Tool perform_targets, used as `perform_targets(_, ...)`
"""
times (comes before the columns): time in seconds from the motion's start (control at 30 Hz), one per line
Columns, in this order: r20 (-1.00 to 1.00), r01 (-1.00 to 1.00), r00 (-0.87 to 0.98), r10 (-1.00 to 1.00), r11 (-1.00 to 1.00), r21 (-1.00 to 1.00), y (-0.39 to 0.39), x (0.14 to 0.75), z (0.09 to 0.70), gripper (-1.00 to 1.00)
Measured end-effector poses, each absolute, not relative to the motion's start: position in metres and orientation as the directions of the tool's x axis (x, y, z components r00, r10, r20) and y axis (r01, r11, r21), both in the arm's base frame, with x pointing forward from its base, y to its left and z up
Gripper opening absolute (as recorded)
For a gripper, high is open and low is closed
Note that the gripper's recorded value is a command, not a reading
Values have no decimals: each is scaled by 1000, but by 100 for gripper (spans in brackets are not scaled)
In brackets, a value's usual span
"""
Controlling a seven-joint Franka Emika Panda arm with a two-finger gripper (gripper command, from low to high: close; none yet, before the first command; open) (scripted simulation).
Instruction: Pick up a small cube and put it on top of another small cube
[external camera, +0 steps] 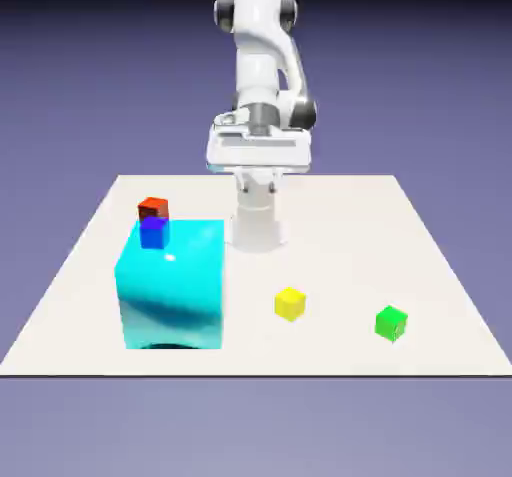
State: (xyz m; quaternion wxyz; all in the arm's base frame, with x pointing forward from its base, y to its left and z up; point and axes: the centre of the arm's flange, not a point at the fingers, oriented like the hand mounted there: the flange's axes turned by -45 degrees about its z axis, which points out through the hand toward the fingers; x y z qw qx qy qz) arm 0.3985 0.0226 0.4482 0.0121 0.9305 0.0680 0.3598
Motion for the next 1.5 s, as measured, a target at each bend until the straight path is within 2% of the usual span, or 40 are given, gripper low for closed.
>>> perform_targets(0.13, 483, 369, 774, 410, -911, 184, 83, 420, 411, 0)
perform_targets(0.27, 261, 601, 710, 654, -756, 261, 142, 428, 370, 0)
perform_targets(0.43, -40, 833, 496, 867, -463, 303, 217, 421, 315, 0)
perform_targets(0.57, -279, 934, 288, 916, -203, 294, 262, 410, 271, 0)
perform_targets(0.8, -642, 945, -72, 763, 258, 201, 333, 377, 194, 0)
perform_targets(0.93, -798, 865, -211, 564, 488, 116, 370, 352, 152, 0)
perform_targets(1.07, -907, 741, -269, 323, 671, 19, 405, 322, 112, 0)
perform_targets(1.1, -923, 714, -270, 275, 701, 0, 411, 316, 104, 0)
perform_targets(1.5, -927, 710, -277, 252, 704, -21, 383, 340, 67, 0)
